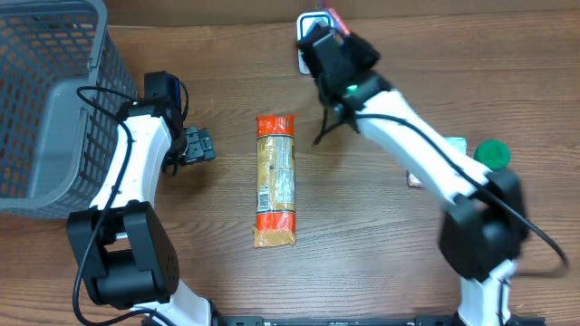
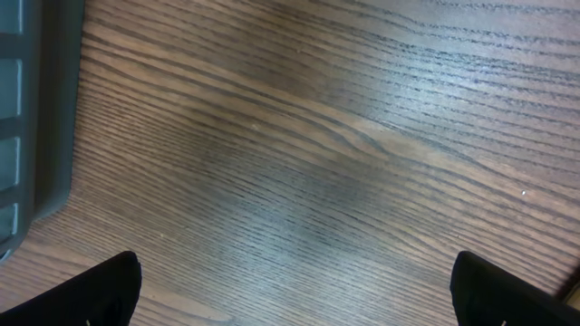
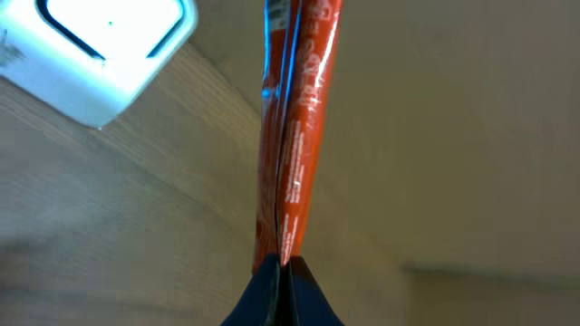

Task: Scan the item barcode
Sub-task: 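Carry the red stick packet right and release it beside the packets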

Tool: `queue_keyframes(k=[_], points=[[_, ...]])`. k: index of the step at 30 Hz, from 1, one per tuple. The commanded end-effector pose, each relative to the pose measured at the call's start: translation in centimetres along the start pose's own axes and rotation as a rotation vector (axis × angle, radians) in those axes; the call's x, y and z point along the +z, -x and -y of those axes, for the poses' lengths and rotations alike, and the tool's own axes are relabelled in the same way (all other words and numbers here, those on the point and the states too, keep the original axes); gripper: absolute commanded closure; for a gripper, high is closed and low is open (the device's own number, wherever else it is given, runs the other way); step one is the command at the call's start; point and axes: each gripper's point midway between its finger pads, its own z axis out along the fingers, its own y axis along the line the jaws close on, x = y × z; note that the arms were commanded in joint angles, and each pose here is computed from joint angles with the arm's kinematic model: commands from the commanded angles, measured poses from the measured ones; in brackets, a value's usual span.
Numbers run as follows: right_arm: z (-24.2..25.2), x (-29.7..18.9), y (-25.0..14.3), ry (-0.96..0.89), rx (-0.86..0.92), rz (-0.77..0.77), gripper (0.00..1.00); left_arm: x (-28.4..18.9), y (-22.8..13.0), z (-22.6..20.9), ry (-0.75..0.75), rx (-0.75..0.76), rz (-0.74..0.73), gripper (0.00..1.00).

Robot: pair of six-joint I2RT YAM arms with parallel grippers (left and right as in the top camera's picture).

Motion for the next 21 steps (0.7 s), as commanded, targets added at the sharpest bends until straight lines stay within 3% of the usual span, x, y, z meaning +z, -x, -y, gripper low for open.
queue_keyframes(k=[1, 5, 11, 21], points=[[2.9, -2.3, -2.0, 0.023, 0.373, -0.051, 0.96, -0.8, 0.4, -0.2, 0.005, 0.01, 0.027, 0.0], [1.8, -3.1, -8.2, 0.072, 0.524, -0.295, 0.96, -0.8, 0.4, -0.2, 0.005, 0.01, 0.028, 0.0], [-0.1, -3.6, -16.2, 0.137, 0.613, -0.632, 0.96, -0.8, 0.4, -0.2, 0.005, 0.011, 0.027, 0.0], [-1.7, -2.8, -24.7, 0.112, 0.573, -0.899, 0.96, -0.8, 0.4, -0.2, 0.005, 0.011, 0.027, 0.0]])
